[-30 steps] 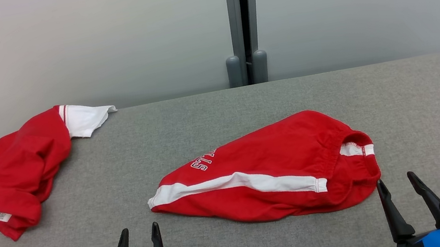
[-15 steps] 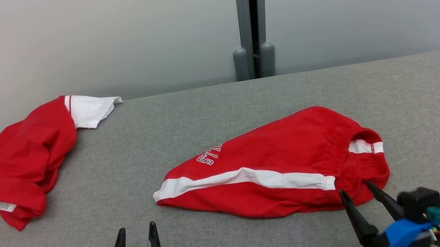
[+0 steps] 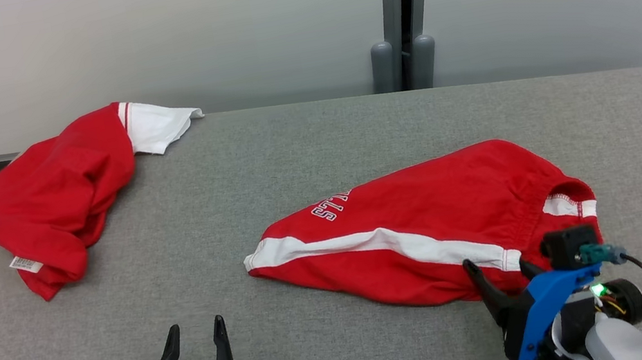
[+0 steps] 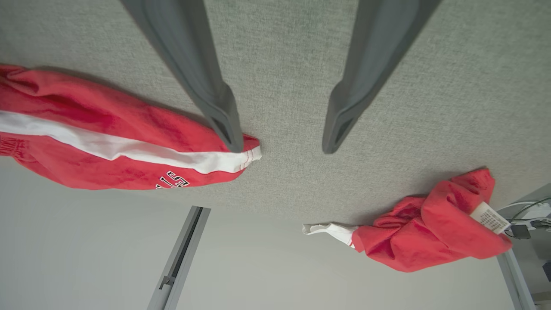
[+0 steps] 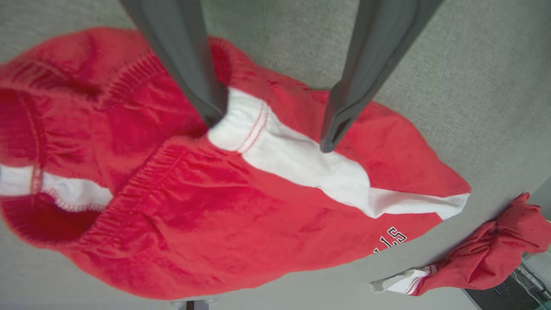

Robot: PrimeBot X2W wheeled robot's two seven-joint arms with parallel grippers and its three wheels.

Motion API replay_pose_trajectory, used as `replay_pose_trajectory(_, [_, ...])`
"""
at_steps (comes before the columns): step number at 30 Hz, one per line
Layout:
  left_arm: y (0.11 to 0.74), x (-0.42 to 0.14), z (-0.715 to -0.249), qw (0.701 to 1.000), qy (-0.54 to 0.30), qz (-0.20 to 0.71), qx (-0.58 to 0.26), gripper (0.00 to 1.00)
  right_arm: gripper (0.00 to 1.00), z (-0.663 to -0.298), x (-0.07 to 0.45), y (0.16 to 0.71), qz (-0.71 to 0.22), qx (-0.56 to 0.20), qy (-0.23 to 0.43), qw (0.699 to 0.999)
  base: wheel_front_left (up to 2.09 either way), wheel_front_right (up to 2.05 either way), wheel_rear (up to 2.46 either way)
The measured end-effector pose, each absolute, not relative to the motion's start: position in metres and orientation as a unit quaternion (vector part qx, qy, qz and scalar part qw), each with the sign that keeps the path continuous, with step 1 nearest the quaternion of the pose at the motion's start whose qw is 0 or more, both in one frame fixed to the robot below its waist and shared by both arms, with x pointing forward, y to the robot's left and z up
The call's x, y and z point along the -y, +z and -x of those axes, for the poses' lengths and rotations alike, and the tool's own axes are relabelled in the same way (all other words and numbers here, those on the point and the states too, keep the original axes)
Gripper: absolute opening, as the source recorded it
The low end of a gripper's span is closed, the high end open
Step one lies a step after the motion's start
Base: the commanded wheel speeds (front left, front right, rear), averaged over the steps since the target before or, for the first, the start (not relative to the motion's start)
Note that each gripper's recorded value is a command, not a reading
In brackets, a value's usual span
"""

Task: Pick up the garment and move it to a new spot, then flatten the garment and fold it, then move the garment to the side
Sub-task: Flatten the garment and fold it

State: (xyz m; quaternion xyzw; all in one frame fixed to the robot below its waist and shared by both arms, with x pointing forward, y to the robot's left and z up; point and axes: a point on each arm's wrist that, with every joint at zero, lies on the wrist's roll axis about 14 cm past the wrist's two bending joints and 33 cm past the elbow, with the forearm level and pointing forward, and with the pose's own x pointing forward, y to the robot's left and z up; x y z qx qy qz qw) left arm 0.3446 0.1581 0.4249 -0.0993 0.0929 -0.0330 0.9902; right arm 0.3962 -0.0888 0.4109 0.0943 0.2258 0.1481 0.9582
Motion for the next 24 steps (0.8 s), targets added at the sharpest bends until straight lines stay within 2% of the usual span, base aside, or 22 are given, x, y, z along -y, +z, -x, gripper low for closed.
replay_pose_trajectory(2, [0.424, -0.160, -0.345, 0.990, -0.029, 0.099, -0.094, 1.00, 1.00, -0.405, 0.086, 0.417, -0.094, -0.219, 0.152, 0.959, 0.00, 0.00, 0.00])
replay_pose_trajectory(3, [0.424, -0.161, -0.345, 0.990, -0.028, 0.099, -0.095, 1.00, 0.86, -0.408, 0.085, 0.419, -0.097, -0.214, 0.153, 0.960, 0.00, 0.00, 0.00])
replay_pose_trajectory(5, [0.423, -0.162, -0.346, 0.990, -0.027, 0.099, -0.095, 1.00, 0.47, -0.412, 0.084, 0.423, -0.104, -0.210, 0.153, 0.960, 0.00, 0.00, 0.00])
replay_pose_trajectory(6, [0.423, -0.161, -0.346, 0.990, -0.028, 0.099, -0.096, 1.00, 0.36, -0.413, 0.084, 0.423, -0.106, -0.209, 0.153, 0.960, 0.00, 0.00, 0.00])
replay_pose_trajectory(8, [0.423, -0.160, -0.349, 0.990, -0.030, 0.104, -0.096, 1.00, 0.00, -0.414, 0.084, 0.422, -0.106, -0.210, 0.152, 0.960, 0.00, 0.00, 0.00])
replay_pose_trajectory(17, [0.418, -0.135, -0.385, 0.983, -0.082, 0.103, -0.130, 1.00, 0.00, -0.416, 0.091, 0.422, -0.083, -0.208, 0.149, 0.963, 0.00, 0.00, 0.00])
replay_pose_trajectory(24, [0.408, -0.110, -0.412, 0.966, -0.115, 0.130, -0.191, 1.00, 0.00, -0.412, 0.107, 0.413, -0.058, -0.226, 0.133, 0.963, 0.00, 0.00, 0.00])
